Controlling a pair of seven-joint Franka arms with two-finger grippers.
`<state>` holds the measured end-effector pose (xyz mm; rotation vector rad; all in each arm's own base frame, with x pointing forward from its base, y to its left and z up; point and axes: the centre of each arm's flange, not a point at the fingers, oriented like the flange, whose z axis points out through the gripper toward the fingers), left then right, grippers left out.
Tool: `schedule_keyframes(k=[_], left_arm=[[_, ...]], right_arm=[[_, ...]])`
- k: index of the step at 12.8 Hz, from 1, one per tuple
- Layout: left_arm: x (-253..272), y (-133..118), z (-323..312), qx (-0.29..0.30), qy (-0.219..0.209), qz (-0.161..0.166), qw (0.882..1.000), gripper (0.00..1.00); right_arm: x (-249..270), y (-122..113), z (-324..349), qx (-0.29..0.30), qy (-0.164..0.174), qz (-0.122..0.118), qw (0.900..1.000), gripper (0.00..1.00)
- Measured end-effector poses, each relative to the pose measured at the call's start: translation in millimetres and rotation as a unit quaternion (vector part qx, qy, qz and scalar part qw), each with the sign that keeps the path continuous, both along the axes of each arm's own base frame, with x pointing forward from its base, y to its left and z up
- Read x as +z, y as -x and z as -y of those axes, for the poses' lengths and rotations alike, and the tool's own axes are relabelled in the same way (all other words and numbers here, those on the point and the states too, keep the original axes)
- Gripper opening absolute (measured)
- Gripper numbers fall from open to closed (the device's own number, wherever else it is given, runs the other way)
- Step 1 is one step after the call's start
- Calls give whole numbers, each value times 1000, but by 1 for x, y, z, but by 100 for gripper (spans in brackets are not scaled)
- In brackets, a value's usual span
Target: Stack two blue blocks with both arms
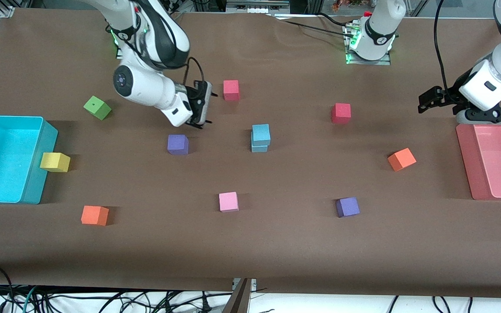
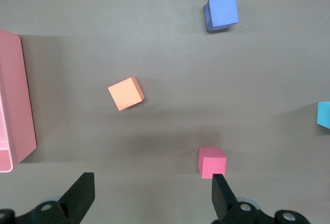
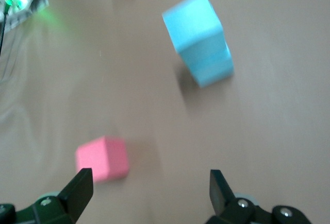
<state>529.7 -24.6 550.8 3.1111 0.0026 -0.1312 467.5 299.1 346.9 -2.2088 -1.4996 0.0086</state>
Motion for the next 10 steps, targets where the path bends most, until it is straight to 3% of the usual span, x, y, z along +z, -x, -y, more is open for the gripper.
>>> schedule_keyframes(k=[2,4,5,7,9,10], left_arm=[[1,2,2,-2,0,2,1000,100],[2,2,2,-3,1,4,1000,100],[4,2,3,-3,1,6,1000,100],[9,1,3,-3,1,11,1000,100],[13,-1,6,-5,1,15,1000,100],[12,-5,7,-6,0,16,1000,100]], right_arm=[[46,-22,35,-68,92,-30,993,100],[76,-50,76,-166,157,-35,973,100],[85,-63,102,-219,189,-27,957,100],[95,-84,155,-330,238,-18,913,100],[115,-100,191,-443,248,-16,862,100],[131,-108,204,-481,247,-7,841,100]])
